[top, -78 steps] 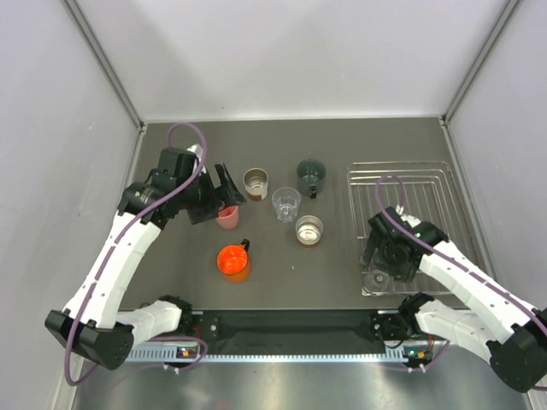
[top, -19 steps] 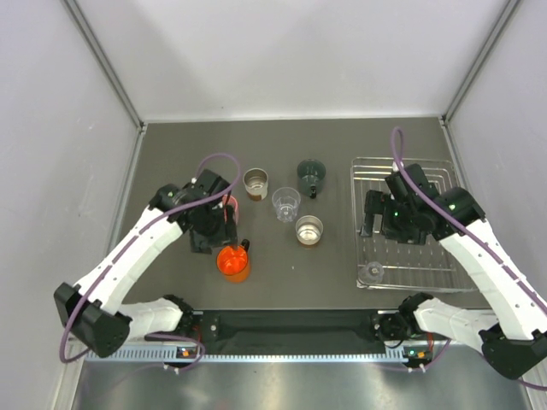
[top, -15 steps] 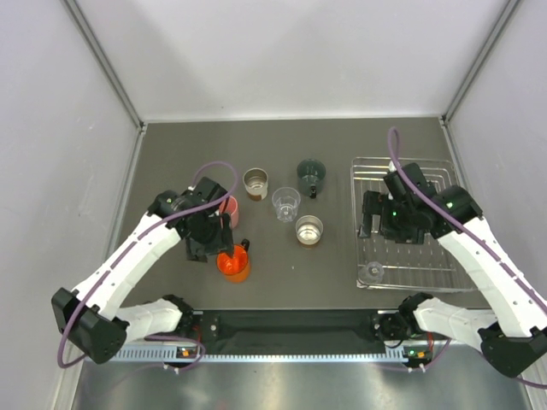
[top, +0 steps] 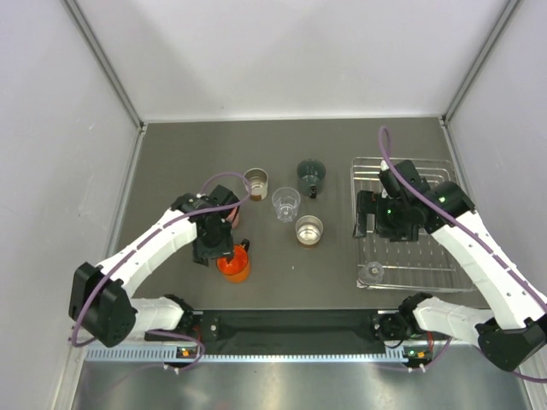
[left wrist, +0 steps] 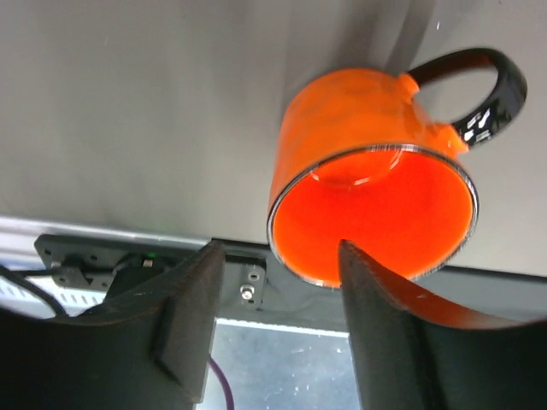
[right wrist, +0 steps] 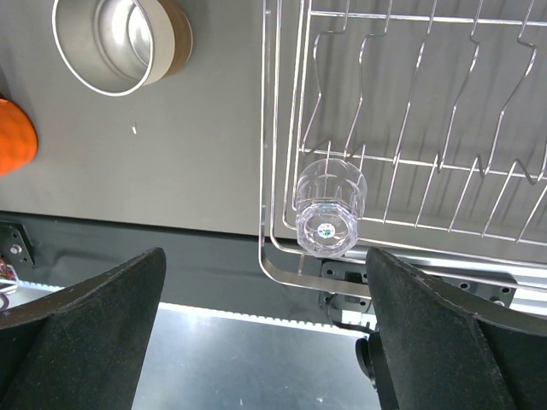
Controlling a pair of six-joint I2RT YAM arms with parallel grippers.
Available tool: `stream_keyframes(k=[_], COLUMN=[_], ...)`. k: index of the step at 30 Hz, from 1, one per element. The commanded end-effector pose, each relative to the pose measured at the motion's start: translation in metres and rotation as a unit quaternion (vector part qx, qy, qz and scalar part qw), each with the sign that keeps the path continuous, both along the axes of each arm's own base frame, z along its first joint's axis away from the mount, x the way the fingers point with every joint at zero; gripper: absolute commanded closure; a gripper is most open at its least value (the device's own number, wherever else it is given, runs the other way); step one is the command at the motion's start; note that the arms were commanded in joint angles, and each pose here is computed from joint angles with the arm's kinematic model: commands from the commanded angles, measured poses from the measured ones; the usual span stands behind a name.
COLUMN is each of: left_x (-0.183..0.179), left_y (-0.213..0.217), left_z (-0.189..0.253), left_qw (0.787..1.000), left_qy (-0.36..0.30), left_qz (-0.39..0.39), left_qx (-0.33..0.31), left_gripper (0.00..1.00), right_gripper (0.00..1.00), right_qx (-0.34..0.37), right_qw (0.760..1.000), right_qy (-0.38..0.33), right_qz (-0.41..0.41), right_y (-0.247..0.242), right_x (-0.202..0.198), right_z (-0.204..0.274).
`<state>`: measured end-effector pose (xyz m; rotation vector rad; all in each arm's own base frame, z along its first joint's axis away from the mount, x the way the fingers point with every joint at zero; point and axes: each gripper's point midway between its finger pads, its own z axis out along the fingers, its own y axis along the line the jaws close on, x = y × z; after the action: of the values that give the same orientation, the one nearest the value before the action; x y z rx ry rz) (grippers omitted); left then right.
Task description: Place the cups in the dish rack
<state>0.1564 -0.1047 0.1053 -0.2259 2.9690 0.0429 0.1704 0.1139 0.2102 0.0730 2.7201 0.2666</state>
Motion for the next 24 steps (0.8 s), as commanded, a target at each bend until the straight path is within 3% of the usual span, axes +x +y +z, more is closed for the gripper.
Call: stream_keyframes(k=[1, 12, 19, 24], left_x=[0.016, 0.007, 0.009, 0.023], left_y=[-0.004, -0.004, -0.009, -0.029], left_z=[-0.010, -0.032, -0.023, 0.014], left_qw=[1.000, 1.000, 1.000, 0.996], left_qy=[-0.026, -0.007, -0.016, -0.043], left_qz=[-0.009, -0.013, -0.013, -0.026], left_qx=[-0.001, -0.004, -0.019, -0.068], left_gripper=[0.40, 0.60, 1.00, 1.00], right_gripper=[0.00, 0.00, 0.00, 0.00], right_qx=[0.018, 0.021, 0.028, 0.048], right_qw=[0.999, 0.999, 0.999, 0.998], right_qy=[-0.035, -0.033, -0.036, -0.049], right_qz=[0.003, -0.004, -0.004, 0.007], right_y=[0.005, 0.004, 0.005, 0.013], right_x=[0.011, 0.008, 0.007, 0.012], right_z=[0.014, 0.013, 0.015, 0.030])
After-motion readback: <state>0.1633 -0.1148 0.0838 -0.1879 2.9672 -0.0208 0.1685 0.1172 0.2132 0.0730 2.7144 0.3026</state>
